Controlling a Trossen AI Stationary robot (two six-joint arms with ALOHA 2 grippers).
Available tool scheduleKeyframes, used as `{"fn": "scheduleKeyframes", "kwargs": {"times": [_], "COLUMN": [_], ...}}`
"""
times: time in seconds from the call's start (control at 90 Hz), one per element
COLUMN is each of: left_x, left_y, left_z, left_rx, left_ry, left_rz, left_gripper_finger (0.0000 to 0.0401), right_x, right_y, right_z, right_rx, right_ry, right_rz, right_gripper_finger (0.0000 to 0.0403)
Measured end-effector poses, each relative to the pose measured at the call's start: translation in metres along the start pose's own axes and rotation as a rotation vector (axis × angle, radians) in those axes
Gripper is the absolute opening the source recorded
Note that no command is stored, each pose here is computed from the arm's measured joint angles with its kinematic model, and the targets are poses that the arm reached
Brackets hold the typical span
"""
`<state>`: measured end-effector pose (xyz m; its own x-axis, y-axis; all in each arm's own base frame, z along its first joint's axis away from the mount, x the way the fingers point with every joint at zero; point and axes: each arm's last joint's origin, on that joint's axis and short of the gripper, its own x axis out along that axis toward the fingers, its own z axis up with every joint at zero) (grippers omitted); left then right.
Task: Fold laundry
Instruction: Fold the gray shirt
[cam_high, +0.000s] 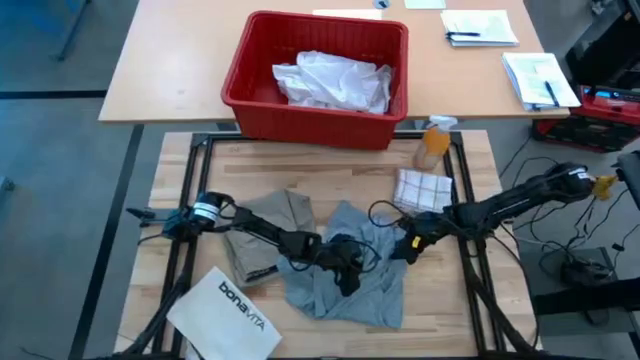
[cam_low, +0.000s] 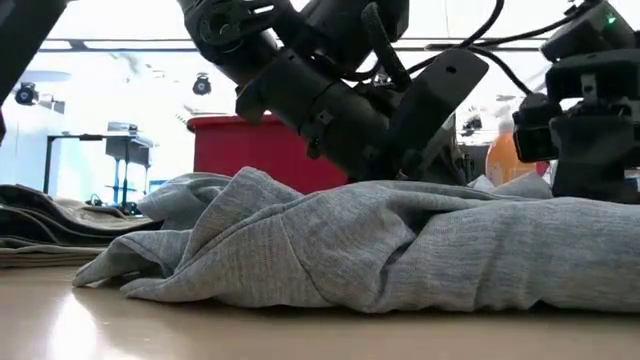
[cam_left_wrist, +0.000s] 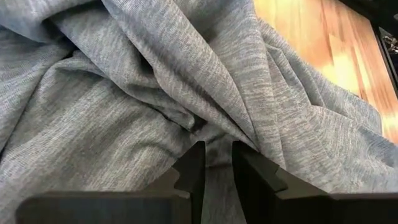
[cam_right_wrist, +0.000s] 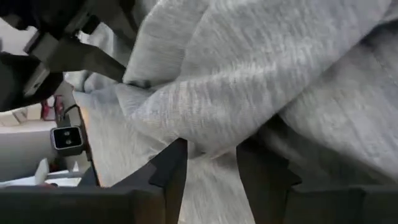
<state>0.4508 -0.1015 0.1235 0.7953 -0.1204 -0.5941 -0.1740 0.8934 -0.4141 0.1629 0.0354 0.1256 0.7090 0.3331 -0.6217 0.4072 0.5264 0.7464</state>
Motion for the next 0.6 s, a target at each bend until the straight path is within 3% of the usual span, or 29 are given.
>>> {"fn": "scheduleKeyframes", "kwargs": {"times": [0.178, 0.367, 0.478, 0.6], "left_x": [0.0, 0.0, 0.0, 0.0], "left_y": [0.0, 0.001, 0.001, 0.001], "left_z": [0.0, -0.001, -0.001, -0.001], "left_rx": [0.003, 0.004, 0.005, 0.005], "left_ry": [0.004, 0.01, 0.014, 0.016], "left_rz": [0.002, 0.005, 0.008, 0.01], "left_gripper_finger": [0.0062, 0.0062, 0.0062, 0.0062], "right_x": [0.008, 0.004, -0.008, -0.029], "right_y": [0.003, 0.02, 0.035, 0.048], "right_z": [0.002, 0.008, 0.012, 0.013], "right_rx": [-0.036, -0.066, -0.078, -0.108], "right_ry": [0.031, 0.062, 0.081, 0.117], "right_rz": [-0.035, 0.038, 0.077, 0.019], "right_gripper_finger": [0.0095, 0.001, 0.0009, 0.0002]}}
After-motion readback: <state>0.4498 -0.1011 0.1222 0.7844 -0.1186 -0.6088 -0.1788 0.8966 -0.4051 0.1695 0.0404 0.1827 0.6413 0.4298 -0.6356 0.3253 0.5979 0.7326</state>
